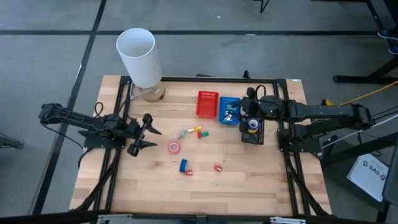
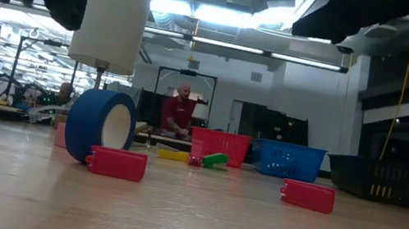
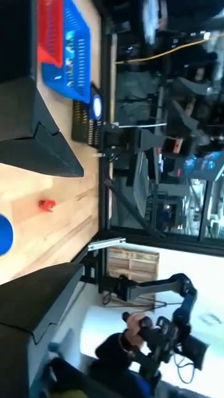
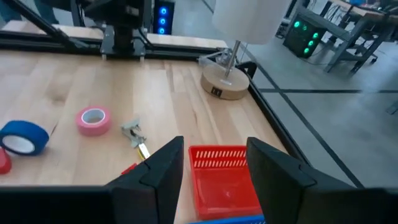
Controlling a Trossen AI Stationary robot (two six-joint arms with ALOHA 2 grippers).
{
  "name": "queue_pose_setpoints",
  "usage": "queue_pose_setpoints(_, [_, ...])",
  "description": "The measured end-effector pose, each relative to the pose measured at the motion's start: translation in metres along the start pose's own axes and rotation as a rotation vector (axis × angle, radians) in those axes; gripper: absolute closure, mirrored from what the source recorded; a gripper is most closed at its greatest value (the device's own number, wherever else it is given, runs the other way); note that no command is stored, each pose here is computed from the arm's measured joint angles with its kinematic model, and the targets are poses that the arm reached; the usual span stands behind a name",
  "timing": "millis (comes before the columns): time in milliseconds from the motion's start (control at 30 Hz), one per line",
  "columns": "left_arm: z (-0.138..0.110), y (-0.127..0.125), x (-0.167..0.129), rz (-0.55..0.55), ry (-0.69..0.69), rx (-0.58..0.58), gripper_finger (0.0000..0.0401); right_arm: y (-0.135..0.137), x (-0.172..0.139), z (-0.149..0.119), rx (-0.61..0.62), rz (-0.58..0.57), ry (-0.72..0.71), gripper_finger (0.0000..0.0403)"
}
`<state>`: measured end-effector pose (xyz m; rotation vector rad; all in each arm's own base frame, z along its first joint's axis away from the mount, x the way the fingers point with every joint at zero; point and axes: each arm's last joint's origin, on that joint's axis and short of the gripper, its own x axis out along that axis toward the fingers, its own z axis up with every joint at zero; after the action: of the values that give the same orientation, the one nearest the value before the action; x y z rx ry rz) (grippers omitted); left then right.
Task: Pick and place Stapler, Stapler remover, tape
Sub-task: Put the pink tape into the black bin
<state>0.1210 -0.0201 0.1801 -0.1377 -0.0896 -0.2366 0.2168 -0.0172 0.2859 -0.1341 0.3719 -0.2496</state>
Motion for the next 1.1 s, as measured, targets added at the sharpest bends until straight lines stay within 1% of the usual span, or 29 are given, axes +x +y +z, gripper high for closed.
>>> queue_pose_setpoints(167, [0.0, 0.0, 0.0, 0.008, -0.002, -0.076, 0.0166, -0.002, 0.0, 0.003, 0.038, -0.051, -0.032, 0.0226])
queue_pose_setpoints(233, [0.001, 0.001, 0.0, 0.047, -0.016, -0.105, 0.0166, -0.002, 0.0, 0.004, 0.058, -0.052, -0.034, 0.0226])
queue_pose_setpoints(333, [0.001, 0.004, 0.0, 0.13, -0.037, -0.181, 0.0166, -0.001, 0.001, 0.003, 0.083, -0.051, -0.029, 0.0226])
queue_pose_setpoints(400, [0.001, 0.005, 0.0, 0.169, -0.05, -0.206, 0.0166, -0.001, 0.004, 0.002, 0.095, -0.05, -0.021, 0.0226])
queue_pose_setpoints(467, [0.002, 0.006, -0.001, 0.199, -0.058, -0.209, 0.0166, 0.0, 0.007, 0.0, 0.101, -0.049, -0.006, 0.0226])
queue_pose_setpoints(533, [0.002, 0.006, -0.001, 0.203, -0.06, -0.212, 0.0166, 0.001, 0.012, -0.002, 0.096, -0.048, 0.013, 0.0226])
queue_pose_setpoints(667, [0.002, 0.004, 0.0, 0.15, -0.053, -0.22, 0.0166, 0.004, 0.021, -0.008, 0.086, -0.046, 0.052, 0.0226])
queue_pose_setpoints(733, [0.004, 0.004, 0.0, 0.154, -0.053, -0.218, 0.0166, 0.005, 0.025, -0.01, 0.082, -0.045, 0.068, 0.0226])
queue_pose_setpoints(833, [0.013, 0.003, 0.003, 0.156, -0.057, -0.179, 0.0166, 0.007, 0.03, -0.013, 0.076, -0.043, 0.09, 0.0226])
queue_pose_setpoints(967, [0.021, 0.003, 0.01, 0.171, 0.015, -0.141, 0.0166, 0.008, 0.034, -0.016, 0.071, -0.042, 0.11, 0.0226])
queue_pose_setpoints(1100, [0.027, 0.003, 0.019, 0.178, 0.062, -0.14, 0.0166, 0.009, 0.037, -0.018, 0.068, -0.042, 0.121, 0.0226])
